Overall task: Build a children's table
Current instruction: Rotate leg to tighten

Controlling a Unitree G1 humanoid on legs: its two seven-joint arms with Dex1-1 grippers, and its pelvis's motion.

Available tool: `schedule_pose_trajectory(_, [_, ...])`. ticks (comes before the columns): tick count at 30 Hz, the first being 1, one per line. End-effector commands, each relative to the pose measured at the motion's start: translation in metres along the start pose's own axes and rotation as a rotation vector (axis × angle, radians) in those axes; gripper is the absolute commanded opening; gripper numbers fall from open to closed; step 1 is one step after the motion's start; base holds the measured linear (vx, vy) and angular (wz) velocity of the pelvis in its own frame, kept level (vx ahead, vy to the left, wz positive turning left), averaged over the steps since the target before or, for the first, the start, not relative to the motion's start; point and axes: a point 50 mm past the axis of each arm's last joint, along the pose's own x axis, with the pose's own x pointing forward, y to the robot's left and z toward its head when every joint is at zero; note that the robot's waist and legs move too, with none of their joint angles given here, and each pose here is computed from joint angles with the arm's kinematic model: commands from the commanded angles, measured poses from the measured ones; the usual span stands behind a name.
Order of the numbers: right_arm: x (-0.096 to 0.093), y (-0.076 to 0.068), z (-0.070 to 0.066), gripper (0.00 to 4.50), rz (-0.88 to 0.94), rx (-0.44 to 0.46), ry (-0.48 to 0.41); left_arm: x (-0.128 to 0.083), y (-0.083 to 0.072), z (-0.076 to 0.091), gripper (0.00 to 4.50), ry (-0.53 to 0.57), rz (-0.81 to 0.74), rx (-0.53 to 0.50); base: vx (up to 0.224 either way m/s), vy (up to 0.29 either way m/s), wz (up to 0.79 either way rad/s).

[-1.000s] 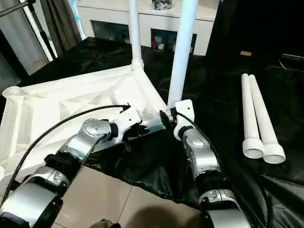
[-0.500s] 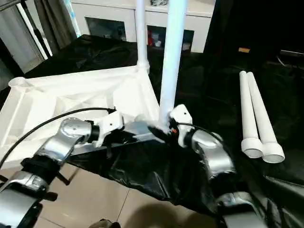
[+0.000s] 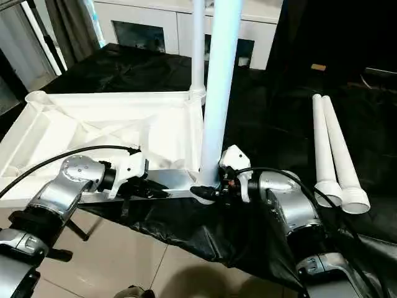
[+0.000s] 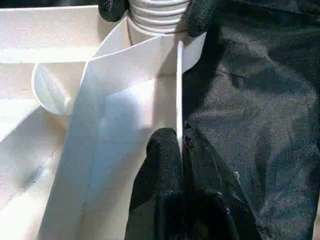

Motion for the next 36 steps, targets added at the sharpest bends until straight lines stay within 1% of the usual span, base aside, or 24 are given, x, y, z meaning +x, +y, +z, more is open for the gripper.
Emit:
schedule_pose_trajectory(1, [0.011, 0.012, -0.003, 2.74, 0.067, 0.017, -0.013, 0.001, 0.001, 0.0, 0.0, -0.021, 0.043, -0.019, 0.0, 0.0, 0.0])
schedule_pose_trajectory(3, [0.016, 0.006, -0.007, 2.74, -0.07, 0.055, -0.035, 0.009, 0.005, 0.002, 0.0, -0.014, 0.107, -0.029, 0.0, 0.0, 0.0])
schedule_pose_trajectory(5, [0.02, 0.002, -0.01, 2.74, -0.172, 0.065, -0.034, 0.014, 0.009, 0.004, 0.0, -0.004, 0.154, -0.034, 0.0, 0.0, 0.0])
schedule_pose_trajectory(6, [0.024, -0.002, -0.013, 2.74, -0.261, 0.081, -0.034, 0.018, 0.011, 0.006, 0.0, 0.003, 0.178, -0.039, 0.0, 0.0, 0.0])
schedule_pose_trajectory(7, [0.024, -0.002, -0.013, 2.74, -0.261, 0.081, -0.034, 0.018, 0.011, 0.006, 0.0, 0.003, 0.178, -0.039, 0.0, 0.0, 0.0])
schedule_pose_trajectory(8, [0.027, -0.004, -0.014, 2.74, -0.331, 0.096, -0.035, 0.024, 0.014, 0.008, 0.0, 0.005, 0.211, -0.047, 0.0, 0.0, 0.0])
schedule_pose_trajectory(9, [0.031, -0.008, -0.017, 2.73, -0.431, 0.133, -0.038, 0.033, 0.017, 0.014, 0.0, -0.005, 0.252, -0.062, 0.0, 0.0, 0.0])
schedule_pose_trajectory(11, [0.034, -0.01, -0.018, 2.73, -0.496, 0.162, -0.039, 0.04, 0.019, 0.019, 0.0, -0.013, 0.276, -0.074, 0.0, 0.0, 0.0])
schedule_pose_trajectory(12, [0.044, -0.012, -0.019, 2.73, -0.612, 0.211, -0.04, 0.059, 0.02, 0.031, 0.0, -0.027, 0.314, -0.078, 0.0, 0.0, 0.0])
schedule_pose_trajectory(16, [0.059, -0.013, -0.01, 2.73, -0.711, 0.242, -0.081, 0.084, 0.017, 0.048, 0.0, -0.045, 0.332, -0.054, 0.0, 0.0, 0.0])
schedule_pose_trajectory(17, [0.061, -0.013, -0.007, 2.73, -0.717, 0.242, -0.096, 0.087, 0.015, 0.051, 0.0, -0.051, 0.328, -0.045, 0.0, 0.0, 0.0])
schedule_pose_trajectory(18, [0.061, -0.014, -0.006, 3.08, -0.725, 0.243, -0.107, 0.089, 0.014, 0.052, 0.0, -0.055, 0.316, -0.037, 0.0, 0.0, 0.0])
schedule_pose_trajectory(20, [0.061, -0.015, -0.004, 3.43, -0.729, 0.252, -0.125, 0.091, 0.013, 0.053, 0.0, -0.056, 0.3, -0.025, 0.0, 0.0, 0.0])
schedule_pose_trajectory(21, [0.059, -0.016, -0.003, 3.45, -0.715, 0.266, -0.15, 0.089, 0.013, 0.052, 0.0, -0.053, 0.294, -0.009, 0.0, 0.0, 0.0])
schedule_pose_trajectory(23, [0.057, -0.017, -0.002, 3.52, -0.708, 0.261, -0.161, 0.087, 0.012, 0.05, 0.0, -0.051, 0.285, -0.002, 0.0, 0.0, 0.0])
schedule_pose_trajectory(24, [0.053, -0.018, -0.001, 3.64, -0.683, 0.217, -0.158, 0.081, 0.013, 0.046, 0.0, -0.045, 0.272, 0.005, 0.0, 0.0, 0.0])
schedule_pose_trajectory(26, [0.051, -0.018, -0.001, 3.85, -0.666, 0.199, -0.159, 0.078, 0.013, 0.044, 0.0, -0.043, 0.261, 0.012, 0.0, 0.0, 0.0])
schedule_pose_trajectory(28, [0.044, -0.018, 0.001, 3.85, -0.595, 0.16, -0.17, 0.068, 0.011, 0.036, 0.0, -0.037, 0.22, 0.02, 0.0, 0.0, 0.0])
schedule_pose_trajectory(29, [0.044, -0.018, 0.001, 3.85, -0.589, 0.158, -0.171, 0.067, 0.011, 0.036, 0.0, -0.036, 0.217, 0.02, 0.0, 0.0, 0.0])
schedule_pose_trajectory(30, [0.037, -0.017, 0.001, 3.85, -0.512, 0.119, -0.164, 0.058, 0.009, 0.03, 0.0, -0.037, 0.179, 0.021, 0.0, 0.0, 0.0])
schedule_pose_trajectory(31, [0.037, -0.017, 0.001, 3.85, -0.512, 0.119, -0.164, 0.058, 0.009, 0.03, 0.0, -0.037, 0.179, 0.021, 0.0, 0.0, 0.0])
schedule_pose_trajectory(33, [0.029, -0.012, 0.001, 3.85, -0.364, 0.095, -0.149, 0.045, 0.008, 0.023, 0.0, -0.041, 0.14, 0.017, 0.0, 0.0, 0.0])
schedule_pose_trajectory(35, [0.026, -0.01, 0.001, 3.85, -0.31, 0.083, -0.144, 0.041, 0.008, 0.022, 0.0, -0.043, 0.127, 0.012, 0.0, 0.0, 0.0])
schedule_pose_trajectory(36, [0.02, -0.007, 0.001, 3.85, -0.222, 0.061, -0.127, 0.034, 0.007, 0.018, 0.0, -0.038, 0.101, 0.014, 0.0, 0.0, 0.0])
